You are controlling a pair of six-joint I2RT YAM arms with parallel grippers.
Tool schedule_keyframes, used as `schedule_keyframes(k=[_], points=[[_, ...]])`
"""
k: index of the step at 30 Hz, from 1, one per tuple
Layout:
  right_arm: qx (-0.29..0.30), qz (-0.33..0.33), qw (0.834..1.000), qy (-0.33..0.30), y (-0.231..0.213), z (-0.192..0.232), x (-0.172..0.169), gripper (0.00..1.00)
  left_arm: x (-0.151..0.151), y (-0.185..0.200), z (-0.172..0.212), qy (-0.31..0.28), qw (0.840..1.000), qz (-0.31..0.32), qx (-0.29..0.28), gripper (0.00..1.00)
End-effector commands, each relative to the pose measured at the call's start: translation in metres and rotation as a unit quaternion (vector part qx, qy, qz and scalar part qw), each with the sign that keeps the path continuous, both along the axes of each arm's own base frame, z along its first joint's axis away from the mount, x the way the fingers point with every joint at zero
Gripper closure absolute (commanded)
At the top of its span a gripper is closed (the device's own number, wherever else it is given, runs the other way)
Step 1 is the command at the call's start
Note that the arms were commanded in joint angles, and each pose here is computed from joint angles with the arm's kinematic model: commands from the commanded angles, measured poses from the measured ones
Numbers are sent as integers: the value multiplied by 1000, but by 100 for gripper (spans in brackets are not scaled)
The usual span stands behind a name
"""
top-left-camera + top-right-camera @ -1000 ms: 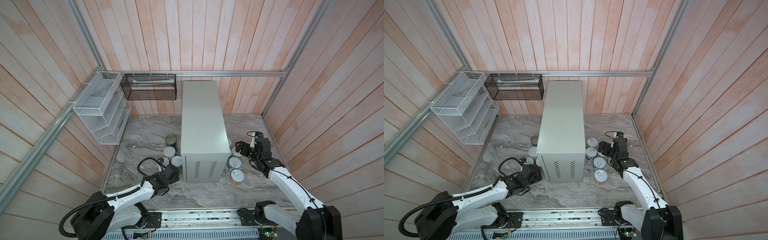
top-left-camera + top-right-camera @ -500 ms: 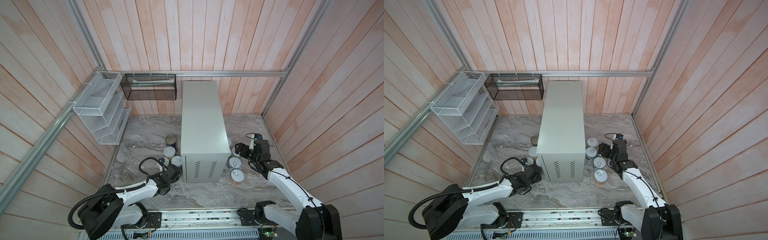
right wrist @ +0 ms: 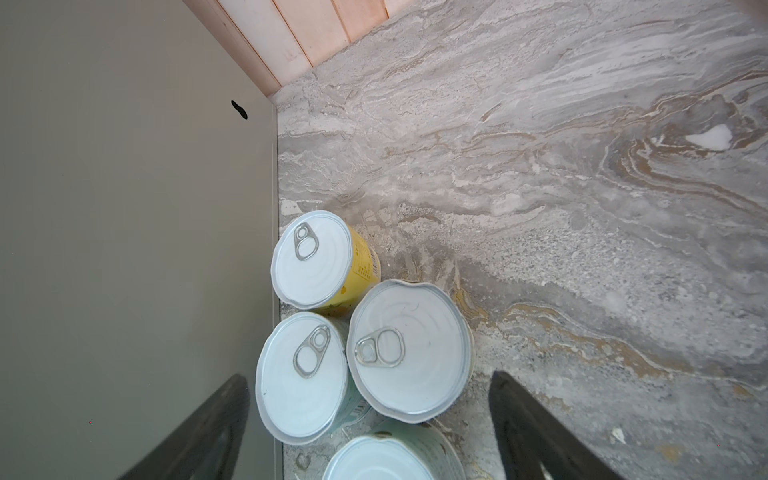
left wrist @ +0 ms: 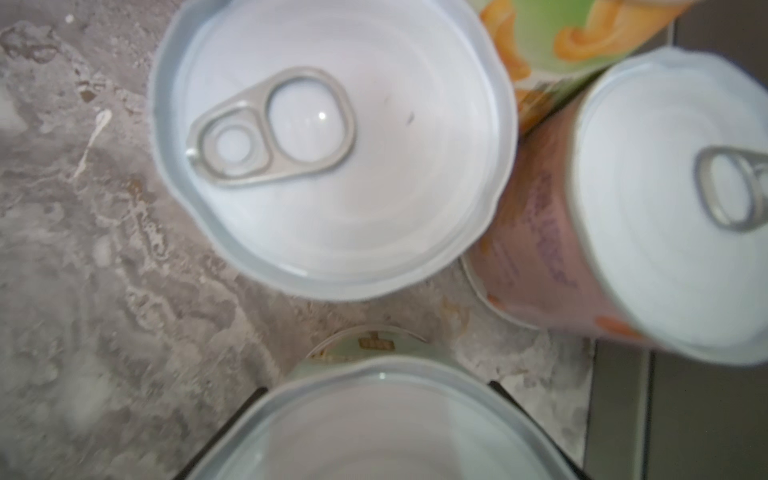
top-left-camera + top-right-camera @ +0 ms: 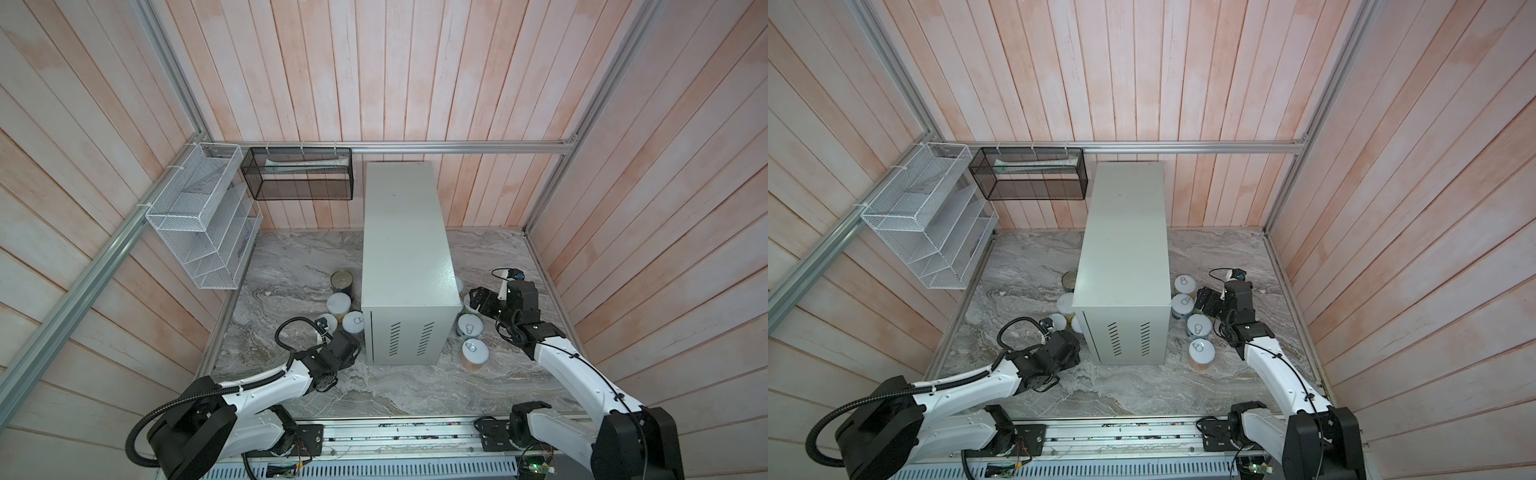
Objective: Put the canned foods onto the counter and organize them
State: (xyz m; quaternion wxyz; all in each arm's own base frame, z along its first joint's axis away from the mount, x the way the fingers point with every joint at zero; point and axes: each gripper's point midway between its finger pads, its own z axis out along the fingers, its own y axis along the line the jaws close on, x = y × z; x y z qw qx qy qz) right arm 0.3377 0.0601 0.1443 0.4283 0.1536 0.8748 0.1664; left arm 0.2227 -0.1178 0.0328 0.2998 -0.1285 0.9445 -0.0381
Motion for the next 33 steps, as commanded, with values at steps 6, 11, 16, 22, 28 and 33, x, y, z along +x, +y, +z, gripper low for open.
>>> schedule_keyframes(k=[6, 11, 16, 22, 28, 33], points=[[12, 5, 1000, -8, 2, 6, -4, 10, 8, 2, 97, -38, 999, -5, -22, 100], [12, 8, 1000, -15, 3, 15, -3, 10, 25, 33, 146, -68, 998, 18, 1, 100], [9, 6, 1000, -22, 0, 25, 2, 10, 52, 59, 192, -122, 992, 32, 11, 100], [7, 9, 999, -36, 1, 43, 9, 10, 93, 55, 267, -206, 978, -12, 37, 100], [1, 9, 999, -51, -1, 63, 17, 10, 131, 50, 341, -254, 964, -58, 49, 100], [4, 12, 998, -64, 0, 78, 19, 10, 158, 25, 393, -279, 953, -116, 24, 100]])
